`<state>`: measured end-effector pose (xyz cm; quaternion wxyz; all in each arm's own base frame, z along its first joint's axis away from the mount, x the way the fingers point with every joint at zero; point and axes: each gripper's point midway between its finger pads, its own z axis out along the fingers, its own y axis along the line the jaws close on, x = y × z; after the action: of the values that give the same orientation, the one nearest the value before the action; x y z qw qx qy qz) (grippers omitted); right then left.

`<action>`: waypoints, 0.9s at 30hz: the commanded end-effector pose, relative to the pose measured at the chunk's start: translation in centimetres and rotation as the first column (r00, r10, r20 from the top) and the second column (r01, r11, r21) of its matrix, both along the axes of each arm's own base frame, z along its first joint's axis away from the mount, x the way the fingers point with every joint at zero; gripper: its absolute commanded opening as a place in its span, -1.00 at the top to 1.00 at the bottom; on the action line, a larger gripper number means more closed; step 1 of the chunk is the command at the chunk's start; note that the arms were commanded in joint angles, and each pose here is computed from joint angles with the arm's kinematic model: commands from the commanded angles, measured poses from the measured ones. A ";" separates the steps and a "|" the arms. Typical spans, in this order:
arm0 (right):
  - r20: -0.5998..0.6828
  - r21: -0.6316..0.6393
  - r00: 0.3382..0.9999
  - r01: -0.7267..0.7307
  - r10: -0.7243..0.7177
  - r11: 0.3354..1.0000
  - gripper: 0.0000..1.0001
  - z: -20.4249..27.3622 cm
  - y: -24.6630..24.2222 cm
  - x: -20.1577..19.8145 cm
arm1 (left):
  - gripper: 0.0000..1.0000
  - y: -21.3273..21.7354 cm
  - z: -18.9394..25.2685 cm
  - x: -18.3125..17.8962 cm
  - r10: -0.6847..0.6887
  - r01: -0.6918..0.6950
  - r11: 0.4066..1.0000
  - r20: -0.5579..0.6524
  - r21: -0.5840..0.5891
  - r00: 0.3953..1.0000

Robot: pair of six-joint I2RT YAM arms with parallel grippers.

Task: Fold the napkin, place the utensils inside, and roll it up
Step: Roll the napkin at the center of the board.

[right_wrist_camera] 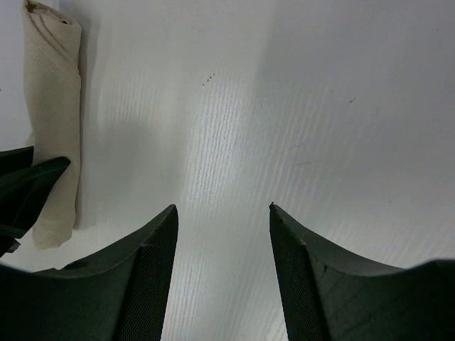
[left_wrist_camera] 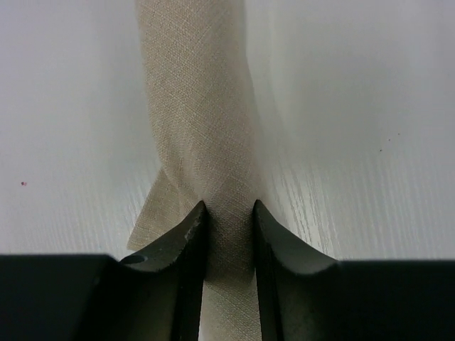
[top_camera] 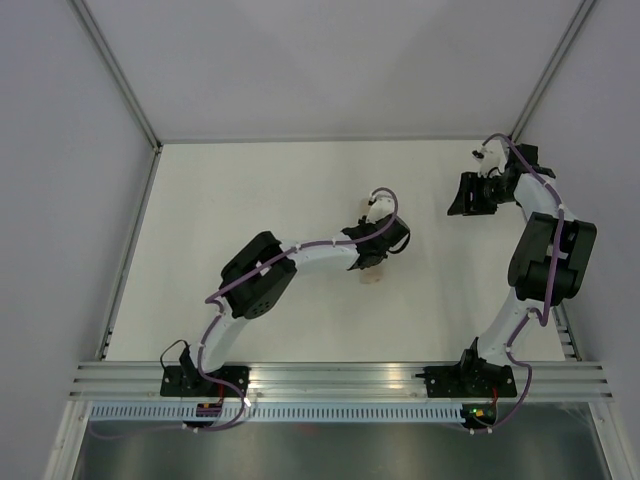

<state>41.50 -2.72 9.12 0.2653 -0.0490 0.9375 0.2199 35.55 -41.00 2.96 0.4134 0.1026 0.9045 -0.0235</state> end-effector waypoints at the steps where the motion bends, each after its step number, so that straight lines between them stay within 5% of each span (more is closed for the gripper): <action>1: 0.061 0.017 0.997 -0.047 0.046 0.999 -0.20 2.0 0.6 -0.3 | 0.39 -0.7 -1.2 -1.8 -0.024 0.000 0.982 -0.124 -0.191 0.992; 11: 0.082 0.099 0.976 -0.210 0.202 0.973 -0.23 2.2 4.5 -1.7 | 0.41 -0.5 -0.8 -2.1 -0.023 -0.094 0.858 -0.221 -0.504 0.975; 27: 0.097 0.293 0.939 -0.343 0.329 0.893 -0.36 1.1 15.3 0.0 | 0.67 0.9 -1.6 -3.9 -0.132 -0.164 0.690 -0.346 -0.705 0.929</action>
<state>39.93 11.04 10.11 0.2346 -0.1772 0.8805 0.3718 34.69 -40.29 3.26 0.3181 -0.0740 0.8713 -0.3664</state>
